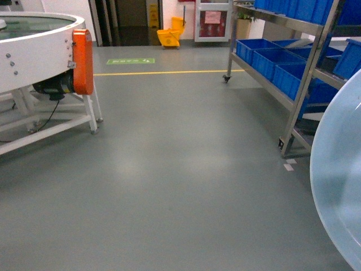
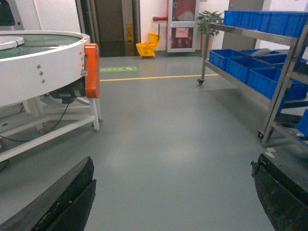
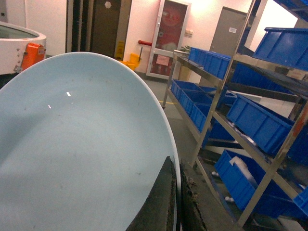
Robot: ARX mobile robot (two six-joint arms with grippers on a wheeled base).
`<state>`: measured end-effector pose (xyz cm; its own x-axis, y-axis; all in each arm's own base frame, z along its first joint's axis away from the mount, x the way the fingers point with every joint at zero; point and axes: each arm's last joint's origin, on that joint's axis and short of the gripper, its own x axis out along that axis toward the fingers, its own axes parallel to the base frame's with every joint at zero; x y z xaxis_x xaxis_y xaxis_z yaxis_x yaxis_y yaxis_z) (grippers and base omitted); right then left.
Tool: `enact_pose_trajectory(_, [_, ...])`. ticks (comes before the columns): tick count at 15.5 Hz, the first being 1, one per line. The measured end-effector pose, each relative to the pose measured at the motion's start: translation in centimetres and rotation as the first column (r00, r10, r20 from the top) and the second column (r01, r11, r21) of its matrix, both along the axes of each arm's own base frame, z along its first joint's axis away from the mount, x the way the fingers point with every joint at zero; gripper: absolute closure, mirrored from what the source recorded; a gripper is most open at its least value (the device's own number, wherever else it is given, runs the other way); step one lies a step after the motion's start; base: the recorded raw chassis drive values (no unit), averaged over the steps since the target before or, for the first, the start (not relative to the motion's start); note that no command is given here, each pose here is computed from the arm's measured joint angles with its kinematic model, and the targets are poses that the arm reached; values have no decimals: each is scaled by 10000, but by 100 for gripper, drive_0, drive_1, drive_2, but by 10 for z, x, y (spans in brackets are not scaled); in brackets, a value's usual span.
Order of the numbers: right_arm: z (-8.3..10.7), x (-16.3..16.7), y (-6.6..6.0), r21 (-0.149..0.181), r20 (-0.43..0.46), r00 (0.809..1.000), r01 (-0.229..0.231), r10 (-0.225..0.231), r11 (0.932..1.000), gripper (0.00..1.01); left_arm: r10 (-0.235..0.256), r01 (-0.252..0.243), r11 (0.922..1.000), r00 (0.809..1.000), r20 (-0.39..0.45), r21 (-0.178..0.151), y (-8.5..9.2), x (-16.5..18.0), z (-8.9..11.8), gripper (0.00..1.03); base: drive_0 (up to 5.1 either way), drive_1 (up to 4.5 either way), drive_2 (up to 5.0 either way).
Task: Place blue tray on left shelf second layer neatly
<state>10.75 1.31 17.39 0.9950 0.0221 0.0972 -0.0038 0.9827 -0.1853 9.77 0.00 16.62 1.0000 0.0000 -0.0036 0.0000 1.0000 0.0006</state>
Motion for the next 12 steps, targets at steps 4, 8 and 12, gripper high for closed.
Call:
enact_pose_trajectory(4, [0,0,0,-1,-11,10000,4,-4,10000,99,-4,4,10000,10000,-4,0,0,0,0,5,4,408,-401])
enact_pose_trajectory(8, [0,0,0,1,4,10000,0,0,10000,99,8,-8,10000,10000,-15,0,0,0,0,5,13,418,-391])
enact_pose_trajectory(12, [0,0,0,4,26,10000,0,0,10000,99,-4,4,10000,10000,-8,0,0,0,0,5,12,418,-394])
